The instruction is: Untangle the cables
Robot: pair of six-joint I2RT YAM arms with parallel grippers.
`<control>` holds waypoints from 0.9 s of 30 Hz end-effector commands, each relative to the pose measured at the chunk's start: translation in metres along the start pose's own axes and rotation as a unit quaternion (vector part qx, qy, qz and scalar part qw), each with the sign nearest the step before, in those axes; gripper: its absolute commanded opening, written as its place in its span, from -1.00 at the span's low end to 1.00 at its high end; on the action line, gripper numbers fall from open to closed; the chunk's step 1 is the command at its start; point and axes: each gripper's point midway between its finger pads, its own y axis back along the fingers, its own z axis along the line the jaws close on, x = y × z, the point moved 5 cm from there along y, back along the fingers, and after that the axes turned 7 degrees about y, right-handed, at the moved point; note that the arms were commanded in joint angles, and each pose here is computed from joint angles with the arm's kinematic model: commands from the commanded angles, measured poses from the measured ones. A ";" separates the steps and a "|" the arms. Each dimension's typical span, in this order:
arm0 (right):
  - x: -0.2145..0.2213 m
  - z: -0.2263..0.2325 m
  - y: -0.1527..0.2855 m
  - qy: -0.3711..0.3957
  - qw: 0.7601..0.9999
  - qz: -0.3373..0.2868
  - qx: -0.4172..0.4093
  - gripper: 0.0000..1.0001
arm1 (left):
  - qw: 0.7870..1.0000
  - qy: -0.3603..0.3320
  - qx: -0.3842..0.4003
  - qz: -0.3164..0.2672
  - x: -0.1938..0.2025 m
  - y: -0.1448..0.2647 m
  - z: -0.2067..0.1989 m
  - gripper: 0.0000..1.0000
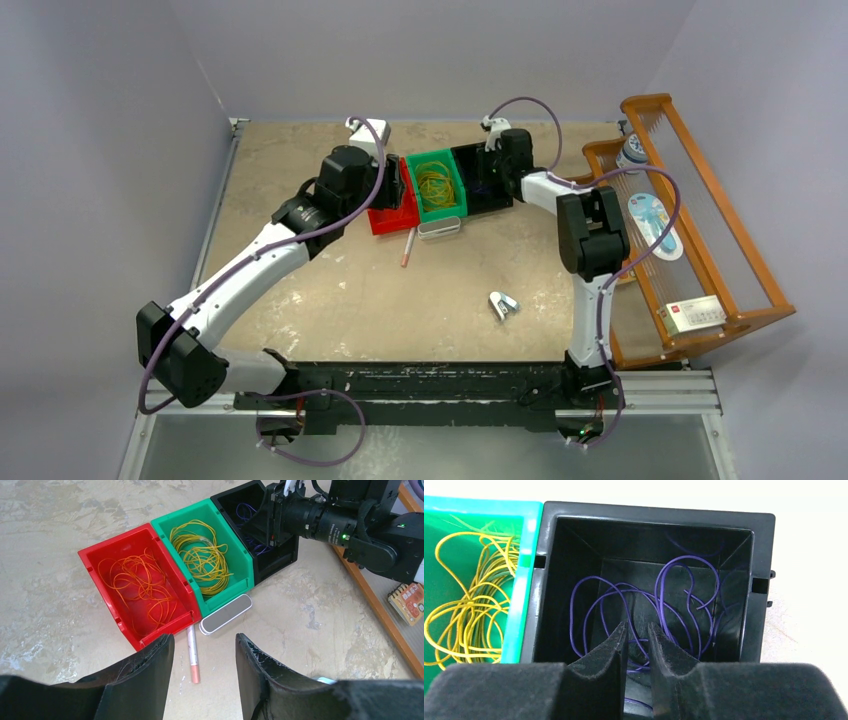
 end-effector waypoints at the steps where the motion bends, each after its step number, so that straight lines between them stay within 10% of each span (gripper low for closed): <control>1: -0.029 -0.002 0.004 0.000 0.999 -0.034 0.006 -0.54 | 1.000 0.013 0.008 -0.020 -0.007 -0.002 -0.002 -0.05; 13: -0.092 0.006 0.064 0.033 0.990 -0.139 0.005 -0.03 | 0.999 0.029 -0.015 -0.028 -0.003 -0.007 0.007 0.02; 27: -0.115 0.035 0.255 0.052 0.943 -0.327 0.032 0.29 | 0.983 0.061 -0.128 -0.114 -0.006 0.015 0.047 0.27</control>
